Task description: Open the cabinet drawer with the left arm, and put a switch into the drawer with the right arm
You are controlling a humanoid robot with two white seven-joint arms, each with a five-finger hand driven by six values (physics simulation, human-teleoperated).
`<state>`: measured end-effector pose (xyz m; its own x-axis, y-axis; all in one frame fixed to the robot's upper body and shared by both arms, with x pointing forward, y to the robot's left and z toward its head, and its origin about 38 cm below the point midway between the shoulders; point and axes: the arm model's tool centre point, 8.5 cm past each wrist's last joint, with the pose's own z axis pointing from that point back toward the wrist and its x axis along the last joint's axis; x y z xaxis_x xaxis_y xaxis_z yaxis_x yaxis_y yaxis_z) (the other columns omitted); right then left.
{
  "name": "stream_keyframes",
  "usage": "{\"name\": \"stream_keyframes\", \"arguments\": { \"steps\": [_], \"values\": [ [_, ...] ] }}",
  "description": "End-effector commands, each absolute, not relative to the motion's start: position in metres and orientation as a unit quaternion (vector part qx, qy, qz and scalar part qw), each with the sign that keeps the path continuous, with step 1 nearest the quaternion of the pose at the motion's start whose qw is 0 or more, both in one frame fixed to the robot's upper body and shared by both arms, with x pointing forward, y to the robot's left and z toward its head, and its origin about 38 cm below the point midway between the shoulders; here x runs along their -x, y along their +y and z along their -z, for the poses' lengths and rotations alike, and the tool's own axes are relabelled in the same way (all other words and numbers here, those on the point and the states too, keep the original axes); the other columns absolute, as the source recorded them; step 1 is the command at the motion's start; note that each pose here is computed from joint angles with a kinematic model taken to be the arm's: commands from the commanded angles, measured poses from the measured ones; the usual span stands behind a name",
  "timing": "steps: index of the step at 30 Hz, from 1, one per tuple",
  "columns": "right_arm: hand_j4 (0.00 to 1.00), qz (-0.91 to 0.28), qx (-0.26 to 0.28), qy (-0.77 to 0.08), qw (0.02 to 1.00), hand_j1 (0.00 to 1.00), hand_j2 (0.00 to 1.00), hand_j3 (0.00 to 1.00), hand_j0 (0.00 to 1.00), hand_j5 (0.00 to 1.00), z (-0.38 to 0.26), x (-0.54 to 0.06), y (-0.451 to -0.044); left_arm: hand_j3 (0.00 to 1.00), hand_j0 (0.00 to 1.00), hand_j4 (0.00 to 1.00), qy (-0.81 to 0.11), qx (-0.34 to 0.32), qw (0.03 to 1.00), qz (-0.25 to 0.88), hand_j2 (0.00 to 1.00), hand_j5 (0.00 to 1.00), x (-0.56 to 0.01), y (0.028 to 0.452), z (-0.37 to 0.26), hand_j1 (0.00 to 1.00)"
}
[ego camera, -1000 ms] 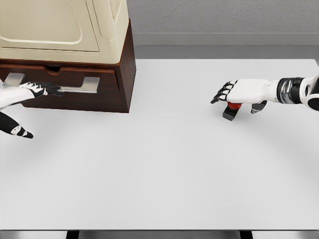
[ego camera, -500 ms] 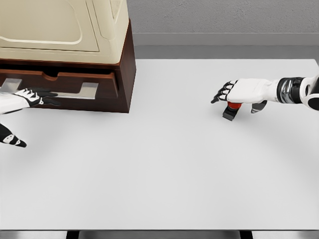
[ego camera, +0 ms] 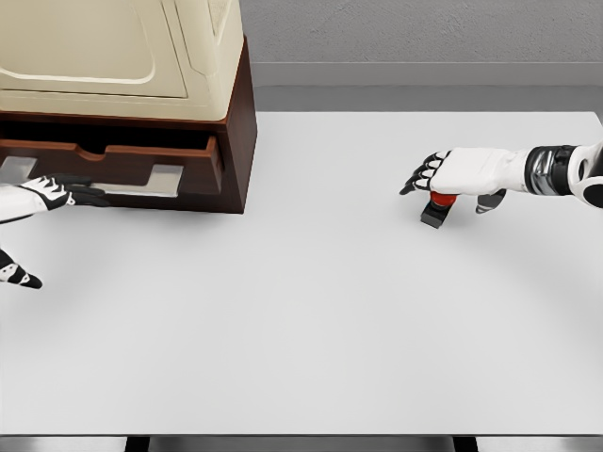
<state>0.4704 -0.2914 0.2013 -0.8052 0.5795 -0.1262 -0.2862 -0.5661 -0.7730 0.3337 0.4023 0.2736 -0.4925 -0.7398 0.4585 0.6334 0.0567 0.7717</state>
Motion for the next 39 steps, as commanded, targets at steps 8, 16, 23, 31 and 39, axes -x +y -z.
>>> {"name": "stream_keyframes", "arguments": {
  "steps": [8,16,23,31,39],
  "values": [
    [1.00,-0.864,0.187,-0.394,0.252,1.00,1.00,1.00,1.00,1.00,-0.202,-0.471,-0.292,1.00,1.00,1.00,-0.516,-0.053,0.487,0.702,1.00,1.00,-0.322,0.414,-0.273,1.00],
    [1.00,-0.864,0.187,-0.394,0.251,1.00,1.00,1.00,1.00,1.00,-0.202,-0.470,-0.291,1.00,1.00,1.00,-0.509,-0.038,0.478,0.715,1.00,1.00,-0.313,0.417,-0.273,1.00],
    [1.00,-0.867,0.181,-0.391,0.250,1.00,1.00,1.00,1.00,1.00,-0.197,-0.469,-0.289,1.00,1.00,1.00,-0.505,-0.027,0.473,0.722,1.00,1.00,-0.307,0.420,-0.275,1.00],
    [1.00,-0.867,0.180,-0.392,0.249,1.00,1.00,1.00,1.00,1.00,-0.197,-0.469,-0.288,1.00,1.00,1.00,-0.490,-0.017,0.467,0.736,1.00,1.00,-0.299,0.425,-0.278,1.00],
    [1.00,-0.867,0.180,-0.392,0.249,1.00,1.00,1.00,1.00,1.00,-0.197,-0.469,-0.288,1.00,1.00,1.00,-0.472,-0.008,0.477,0.741,1.00,1.00,-0.293,0.432,-0.280,1.00]
  ]
}}
